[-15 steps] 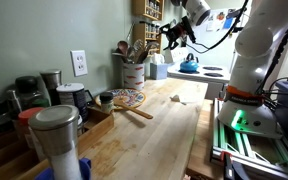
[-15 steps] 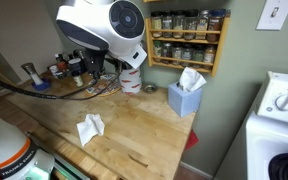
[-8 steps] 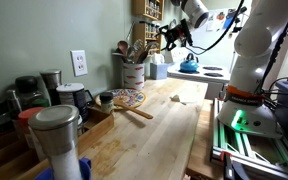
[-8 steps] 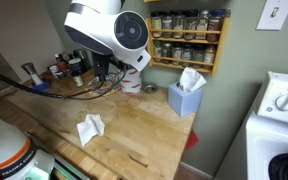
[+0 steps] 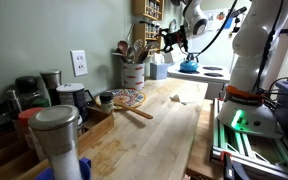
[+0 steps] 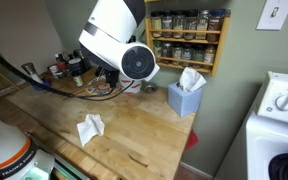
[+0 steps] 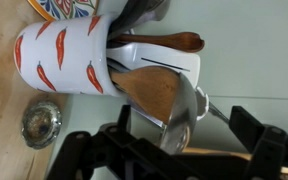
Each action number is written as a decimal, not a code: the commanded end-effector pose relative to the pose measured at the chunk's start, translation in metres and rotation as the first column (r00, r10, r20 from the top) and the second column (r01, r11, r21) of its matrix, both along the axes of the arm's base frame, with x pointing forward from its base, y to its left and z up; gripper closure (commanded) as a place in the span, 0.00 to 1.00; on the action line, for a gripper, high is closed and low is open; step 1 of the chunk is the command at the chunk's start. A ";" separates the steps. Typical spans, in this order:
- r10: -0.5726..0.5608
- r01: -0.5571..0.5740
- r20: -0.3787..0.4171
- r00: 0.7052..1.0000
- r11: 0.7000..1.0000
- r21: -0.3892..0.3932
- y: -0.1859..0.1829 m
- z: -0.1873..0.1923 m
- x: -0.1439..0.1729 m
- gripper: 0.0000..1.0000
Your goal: Remove the silver and wooden ladle from the white container and put it on the counter
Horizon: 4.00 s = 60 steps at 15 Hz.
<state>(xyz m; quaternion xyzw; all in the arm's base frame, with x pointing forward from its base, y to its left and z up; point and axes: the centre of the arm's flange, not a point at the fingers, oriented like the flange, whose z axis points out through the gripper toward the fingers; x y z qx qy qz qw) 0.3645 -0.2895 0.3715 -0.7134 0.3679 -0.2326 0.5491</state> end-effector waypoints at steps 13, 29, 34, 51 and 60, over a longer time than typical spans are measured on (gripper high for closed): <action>-0.021 -0.040 0.232 0.973 0.966 0.254 0.002 -0.013 0.016 0.00; 0.005 -0.085 0.367 0.930 0.975 0.203 0.016 0.009 0.023 0.58; 0.020 -0.100 0.384 0.923 0.977 0.190 0.020 0.013 0.025 0.95; 0.108 -0.214 0.569 0.815 0.969 0.122 0.040 0.099 0.007 0.98; 0.087 -0.203 0.627 0.774 0.972 0.116 0.041 0.136 -0.005 0.98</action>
